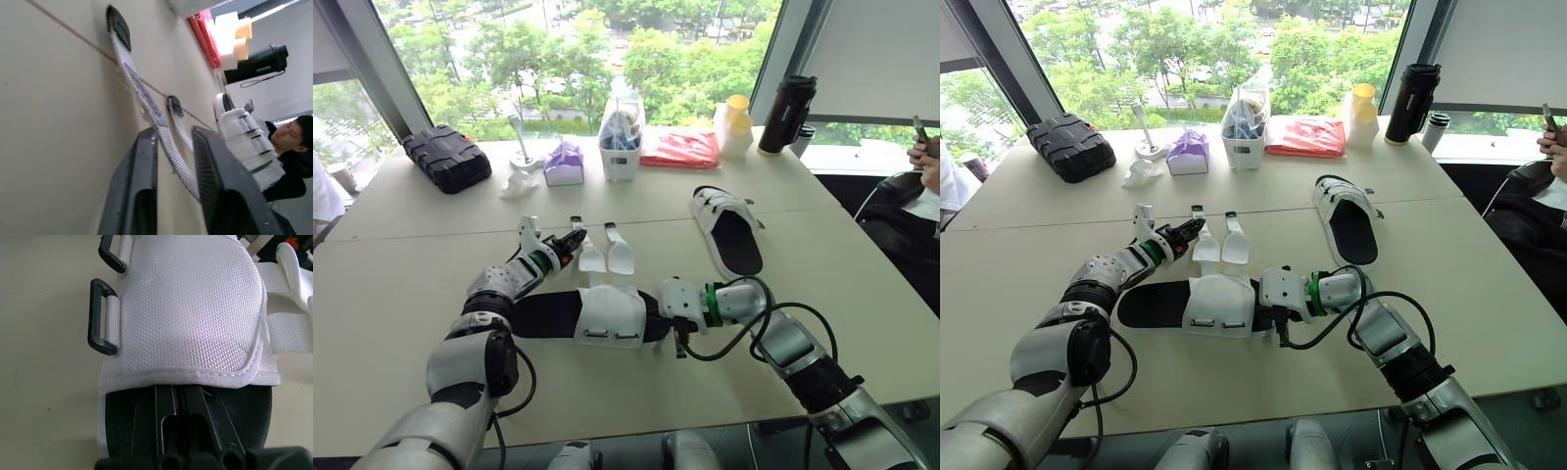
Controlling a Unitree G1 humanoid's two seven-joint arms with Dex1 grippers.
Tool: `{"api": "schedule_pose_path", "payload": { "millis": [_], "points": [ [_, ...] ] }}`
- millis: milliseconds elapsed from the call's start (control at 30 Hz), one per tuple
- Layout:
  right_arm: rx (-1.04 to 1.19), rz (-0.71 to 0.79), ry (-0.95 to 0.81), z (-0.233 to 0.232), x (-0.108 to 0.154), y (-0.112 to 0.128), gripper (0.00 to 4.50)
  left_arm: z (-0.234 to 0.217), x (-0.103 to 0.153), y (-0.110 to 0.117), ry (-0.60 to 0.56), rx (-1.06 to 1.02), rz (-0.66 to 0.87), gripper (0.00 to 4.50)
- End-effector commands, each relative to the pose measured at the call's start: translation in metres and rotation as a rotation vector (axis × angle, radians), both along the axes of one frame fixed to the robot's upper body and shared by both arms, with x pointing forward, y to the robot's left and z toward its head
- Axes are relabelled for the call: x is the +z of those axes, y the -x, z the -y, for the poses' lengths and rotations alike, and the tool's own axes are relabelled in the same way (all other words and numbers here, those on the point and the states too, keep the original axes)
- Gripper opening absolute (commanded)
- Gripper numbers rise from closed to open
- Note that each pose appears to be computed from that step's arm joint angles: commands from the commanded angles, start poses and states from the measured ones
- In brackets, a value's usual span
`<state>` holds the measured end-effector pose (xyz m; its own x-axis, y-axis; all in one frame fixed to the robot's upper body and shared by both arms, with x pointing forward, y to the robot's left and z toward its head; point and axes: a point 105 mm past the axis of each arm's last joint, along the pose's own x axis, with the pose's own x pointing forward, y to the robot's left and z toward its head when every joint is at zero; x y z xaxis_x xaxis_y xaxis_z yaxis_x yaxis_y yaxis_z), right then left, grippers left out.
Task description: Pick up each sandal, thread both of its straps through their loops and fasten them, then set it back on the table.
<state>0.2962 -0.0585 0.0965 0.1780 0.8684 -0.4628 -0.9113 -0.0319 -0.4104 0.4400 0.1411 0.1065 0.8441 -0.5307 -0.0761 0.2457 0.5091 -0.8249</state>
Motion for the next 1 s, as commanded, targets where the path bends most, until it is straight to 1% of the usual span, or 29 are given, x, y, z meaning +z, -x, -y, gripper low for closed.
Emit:
{"api": "schedule_pose_path", "payload": {
  "millis": [33,67,200,233,333,367,400,433,467,500,567,633,667,733,800,867,933,1000],
  "points": [
    [0.032,-0.008,0.005,-0.004,-0.003,0.004,0.00,-0.010,0.005,0.001,-0.033,-0.011,0.048,0.02],
    [0.032,-0.008,0.005,-0.004,-0.003,0.004,0.00,-0.009,0.008,0.002,-0.031,-0.028,0.065,0.02],
    [0.035,-0.007,0.007,-0.003,-0.002,0.004,0.00,-0.005,0.041,0.008,-0.073,-0.132,0.260,0.02],
    [0.036,-0.007,0.007,-0.003,-0.002,0.004,0.00,-0.001,0.050,0.014,-0.114,-0.181,0.330,0.02],
    [0.040,-0.009,0.010,-0.003,-0.003,0.004,0.00,0.011,0.080,0.037,-0.195,-0.284,0.561,0.02],
    [0.042,-0.010,0.012,-0.002,-0.003,0.004,0.00,0.016,0.093,0.049,-0.196,-0.324,0.635,0.02],
    [0.045,-0.010,0.013,-0.002,-0.003,0.003,0.00,0.021,0.105,0.063,-0.227,-0.366,0.726,0.02],
    [0.047,-0.011,0.014,-0.003,-0.003,0.003,0.00,0.025,0.114,0.077,-0.255,-0.395,0.802,0.02],
    [0.048,-0.011,0.015,-0.002,-0.003,0.003,0.00,0.028,0.119,0.086,-0.276,-0.411,0.846,0.02],
    [0.053,-0.012,0.017,-0.003,-0.004,0.003,0.00,0.032,0.119,0.104,-0.380,-0.482,0.932,0.02],
    [0.060,-0.014,0.020,-0.003,-0.004,0.003,0.00,0.039,0.112,0.130,-0.535,-0.599,1.044,0.02],
    [0.064,-0.013,0.022,-0.003,-0.005,0.002,0.00,0.041,0.106,0.147,-0.634,-0.672,1.140,0.02],
    [0.066,-0.013,0.024,-0.003,-0.005,0.002,0.00,0.042,0.104,0.154,-0.663,-0.698,1.180,0.02],
    [0.073,-0.012,0.029,-0.003,-0.005,0.001,0.00,0.037,0.089,0.169,-0.800,-0.813,1.266,0.02],
    [0.078,-0.008,0.034,-0.002,-0.006,0.000,0.00,0.029,0.068,0.184,-0.977,-0.964,1.397,0.02],
    [0.081,-0.004,0.038,-0.002,-0.006,-0.001,0.00,0.022,0.051,0.193,-1.116,-1.073,1.507,0.02],
    [0.083,-0.002,0.041,-0.002,-0.007,-0.001,0.00,0.016,0.039,0.196,-1.196,-1.139,1.583,0.02],
    [0.090,0.004,0.055,-0.001,-0.009,-0.002,0.00,0.014,0.032,0.201,-1.204,-1.170,1.666,0.02]
  ]
}}
